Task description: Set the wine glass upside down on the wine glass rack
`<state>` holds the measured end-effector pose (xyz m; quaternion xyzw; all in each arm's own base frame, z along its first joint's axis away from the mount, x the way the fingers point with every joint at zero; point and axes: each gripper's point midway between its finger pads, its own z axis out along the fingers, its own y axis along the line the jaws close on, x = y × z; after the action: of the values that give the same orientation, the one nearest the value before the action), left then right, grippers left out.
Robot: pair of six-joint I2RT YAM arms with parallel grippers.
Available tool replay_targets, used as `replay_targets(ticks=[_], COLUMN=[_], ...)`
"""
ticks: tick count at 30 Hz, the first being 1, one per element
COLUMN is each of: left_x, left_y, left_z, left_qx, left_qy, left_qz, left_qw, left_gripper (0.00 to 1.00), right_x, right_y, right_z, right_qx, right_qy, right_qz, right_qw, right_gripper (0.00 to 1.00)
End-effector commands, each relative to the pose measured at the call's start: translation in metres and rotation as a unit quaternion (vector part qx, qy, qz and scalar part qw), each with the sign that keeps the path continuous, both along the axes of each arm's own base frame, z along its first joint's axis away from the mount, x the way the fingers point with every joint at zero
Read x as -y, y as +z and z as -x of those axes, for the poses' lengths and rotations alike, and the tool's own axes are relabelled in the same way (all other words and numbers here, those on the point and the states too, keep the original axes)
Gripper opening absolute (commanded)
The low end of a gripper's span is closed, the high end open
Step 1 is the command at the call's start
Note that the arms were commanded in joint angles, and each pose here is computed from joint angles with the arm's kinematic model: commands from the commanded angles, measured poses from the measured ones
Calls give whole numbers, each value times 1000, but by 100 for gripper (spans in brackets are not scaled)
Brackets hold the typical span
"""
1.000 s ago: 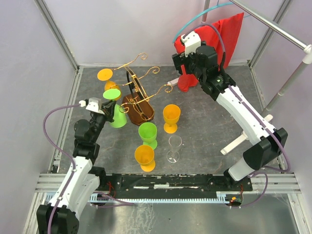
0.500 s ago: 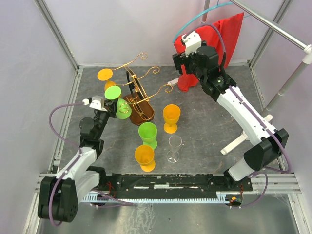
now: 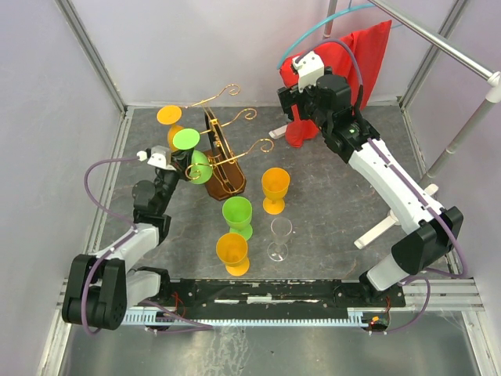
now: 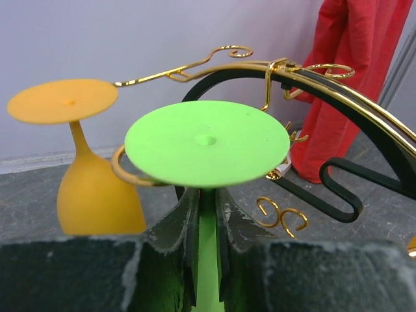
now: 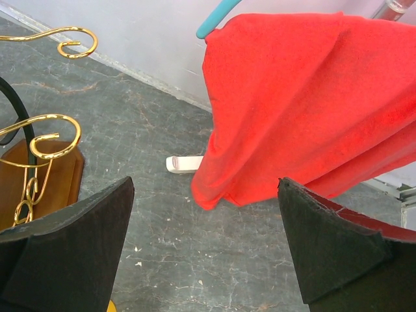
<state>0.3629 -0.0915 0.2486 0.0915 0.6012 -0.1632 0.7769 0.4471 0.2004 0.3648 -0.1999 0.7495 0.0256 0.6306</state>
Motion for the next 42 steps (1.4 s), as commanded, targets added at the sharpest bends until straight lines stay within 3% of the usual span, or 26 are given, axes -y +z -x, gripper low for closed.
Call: replay_targets(ticks=[1,12,23,34,39,42], left_x=[5,-14,-39,-2,2,2], left_y=[41,28,29,16,10,9], left_z=[-2,-22,5,16,8,5], left_qx=[54,34,48,22,17,15], left_qy=[-7,53,111,12,6,9], left_qz=[17,31,14,-13,-9,-5], left_qw=[998,998,993,1000,1000,1000], left_gripper=[3,3,3,6,23,41], right_x=[5,4,3,-2,-4,-4], right_y=[28,30,29,25,25,26], right_z=[4,4,3,2,4,5], right_qx=[38,39,39,33,30,30], right_qy=[-3,1,6,12,17,18], right_qz=[-18,-18,-13,-22,-27,-28], right_qw=[999,999,999,999,999,999], right_gripper=[99,99,99,99,99,100])
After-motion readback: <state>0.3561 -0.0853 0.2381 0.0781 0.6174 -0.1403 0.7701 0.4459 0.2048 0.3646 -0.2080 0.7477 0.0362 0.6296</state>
